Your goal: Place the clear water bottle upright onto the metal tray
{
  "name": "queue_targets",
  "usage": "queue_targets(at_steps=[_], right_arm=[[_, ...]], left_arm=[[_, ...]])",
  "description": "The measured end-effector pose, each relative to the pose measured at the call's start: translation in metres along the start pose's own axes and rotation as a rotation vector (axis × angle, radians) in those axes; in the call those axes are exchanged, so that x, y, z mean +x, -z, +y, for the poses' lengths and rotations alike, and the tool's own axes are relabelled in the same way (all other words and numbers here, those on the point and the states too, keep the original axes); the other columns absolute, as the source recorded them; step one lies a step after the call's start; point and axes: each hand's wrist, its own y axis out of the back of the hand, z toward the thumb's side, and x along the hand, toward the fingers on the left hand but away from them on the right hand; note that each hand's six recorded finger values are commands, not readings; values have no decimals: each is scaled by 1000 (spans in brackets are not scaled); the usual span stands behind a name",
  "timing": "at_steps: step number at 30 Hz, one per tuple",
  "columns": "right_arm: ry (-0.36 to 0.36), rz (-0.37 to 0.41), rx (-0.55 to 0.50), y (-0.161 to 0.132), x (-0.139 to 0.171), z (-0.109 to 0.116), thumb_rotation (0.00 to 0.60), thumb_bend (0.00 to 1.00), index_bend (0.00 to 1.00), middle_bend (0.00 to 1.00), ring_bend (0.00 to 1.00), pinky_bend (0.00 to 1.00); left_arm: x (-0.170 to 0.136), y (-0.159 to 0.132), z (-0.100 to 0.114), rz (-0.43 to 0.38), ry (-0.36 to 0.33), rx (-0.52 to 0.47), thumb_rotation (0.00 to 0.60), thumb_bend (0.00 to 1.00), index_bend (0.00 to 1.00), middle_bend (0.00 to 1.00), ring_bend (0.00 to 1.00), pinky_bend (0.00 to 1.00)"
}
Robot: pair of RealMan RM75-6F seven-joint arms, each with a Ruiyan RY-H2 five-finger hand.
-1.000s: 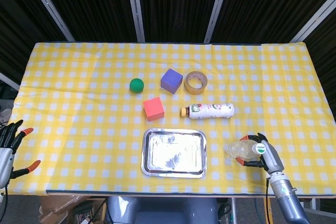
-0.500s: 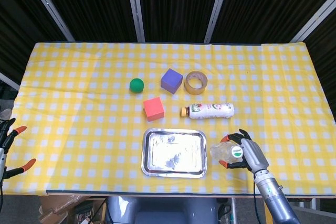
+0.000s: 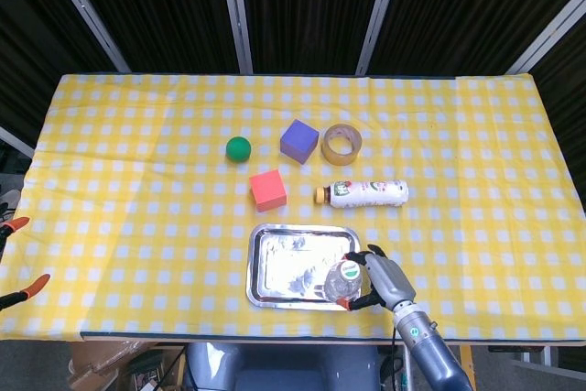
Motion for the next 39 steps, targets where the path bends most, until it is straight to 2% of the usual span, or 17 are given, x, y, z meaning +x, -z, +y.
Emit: queue_targets(at_steps=[4, 10, 16, 20, 26, 29, 33, 39], right_arm=[[6, -6, -18, -3, 0, 5, 600, 508, 710, 569, 236, 0], [31, 7, -13, -12, 9, 27, 600, 508, 710, 573, 240, 0], [63, 35, 45, -38, 23, 62, 600, 508, 710, 573, 240, 0], [102, 50, 124, -49, 23, 93, 600, 508, 710, 573, 240, 0], [93, 64, 184, -64, 24, 121, 600, 508, 710, 573, 240, 0], [64, 57, 158, -64, 25, 123, 600, 508, 710, 573, 242, 0], [21, 15, 118, -51, 27, 114, 600, 507, 710, 573, 246, 0], [-58, -54, 42, -23, 29, 77, 600, 508, 710, 573, 246, 0]], left_arm=[[0, -1, -3, 3, 11, 10, 600, 151, 189, 22, 0, 0], [0, -1, -6, 9, 23, 16, 600, 151, 189, 22, 0, 0], [0, -2, -7, 7, 32, 14, 600, 151, 189, 22, 0, 0], [0, -2, -5, 9, 26, 8, 600, 151, 189, 22, 0, 0], [0, -1, -7, 10, 30, 10, 600, 151, 190, 22, 0, 0], [1, -2, -8, 9, 33, 12, 600, 151, 189, 22, 0, 0], [0, -2, -8, 10, 37, 11, 600, 151, 189, 22, 0, 0], [0, -3, -10, 8, 41, 16, 600, 151, 189, 22, 0, 0]])
